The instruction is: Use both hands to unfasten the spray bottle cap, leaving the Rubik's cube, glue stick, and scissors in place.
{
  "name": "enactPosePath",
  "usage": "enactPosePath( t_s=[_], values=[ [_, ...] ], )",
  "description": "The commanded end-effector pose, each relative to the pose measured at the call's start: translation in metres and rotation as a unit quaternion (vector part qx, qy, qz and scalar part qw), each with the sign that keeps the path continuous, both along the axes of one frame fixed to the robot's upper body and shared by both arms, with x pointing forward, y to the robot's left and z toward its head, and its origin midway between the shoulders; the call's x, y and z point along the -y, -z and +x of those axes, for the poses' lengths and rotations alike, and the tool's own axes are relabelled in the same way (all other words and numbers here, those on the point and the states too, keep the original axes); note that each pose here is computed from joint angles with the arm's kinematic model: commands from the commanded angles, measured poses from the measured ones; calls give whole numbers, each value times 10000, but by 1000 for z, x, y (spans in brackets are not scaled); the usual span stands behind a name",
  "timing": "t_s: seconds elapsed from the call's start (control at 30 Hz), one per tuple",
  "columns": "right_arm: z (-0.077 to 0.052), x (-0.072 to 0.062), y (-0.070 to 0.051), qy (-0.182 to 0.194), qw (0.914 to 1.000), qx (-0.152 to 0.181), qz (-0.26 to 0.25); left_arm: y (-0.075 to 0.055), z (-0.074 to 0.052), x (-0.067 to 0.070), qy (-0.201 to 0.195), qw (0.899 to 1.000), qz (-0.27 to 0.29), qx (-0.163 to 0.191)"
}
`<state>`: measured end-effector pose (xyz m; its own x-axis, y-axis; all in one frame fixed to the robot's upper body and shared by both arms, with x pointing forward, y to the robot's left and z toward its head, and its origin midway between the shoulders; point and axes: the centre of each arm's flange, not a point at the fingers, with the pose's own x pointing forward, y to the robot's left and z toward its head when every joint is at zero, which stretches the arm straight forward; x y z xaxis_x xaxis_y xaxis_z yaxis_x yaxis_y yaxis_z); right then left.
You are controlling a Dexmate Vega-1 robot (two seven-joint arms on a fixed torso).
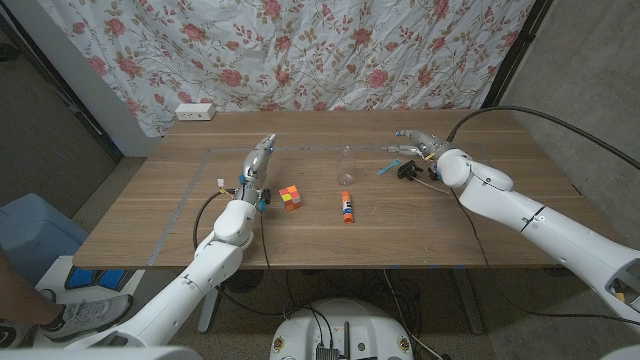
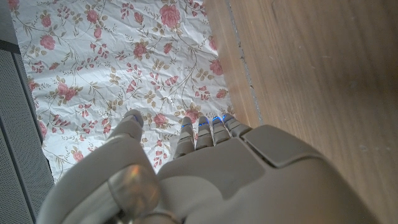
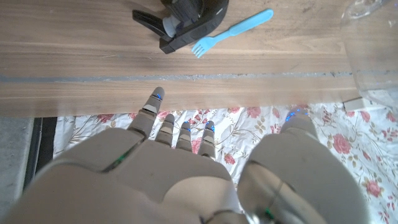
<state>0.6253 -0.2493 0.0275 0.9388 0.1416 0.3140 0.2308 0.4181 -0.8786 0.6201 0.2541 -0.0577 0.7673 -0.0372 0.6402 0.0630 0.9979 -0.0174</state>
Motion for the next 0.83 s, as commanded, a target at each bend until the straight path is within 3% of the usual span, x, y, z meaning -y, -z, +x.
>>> enactPosePath(
  t_s=[0.03, 0.13, 0.33, 0.47, 0.83],
  values=[
    [5, 14, 8, -529, 9930, 303, 1015, -1, 7, -6, 94, 10000, -30, 12],
    [10, 19, 11, -736, 9871, 332, 1385, -1, 10, -6, 281, 9996, 23, -8],
    [15, 26, 18, -953, 9774, 423, 1839, -1, 11, -5, 199, 9998, -62, -24],
    [18, 32, 24, -1085, 9663, 509, 2279, -3, 11, -4, 191, 9998, -76, -10],
    [21, 40, 38, -1411, 9437, 474, 2954, 0, 12, 6, 64, 9993, -365, 101]
  ],
)
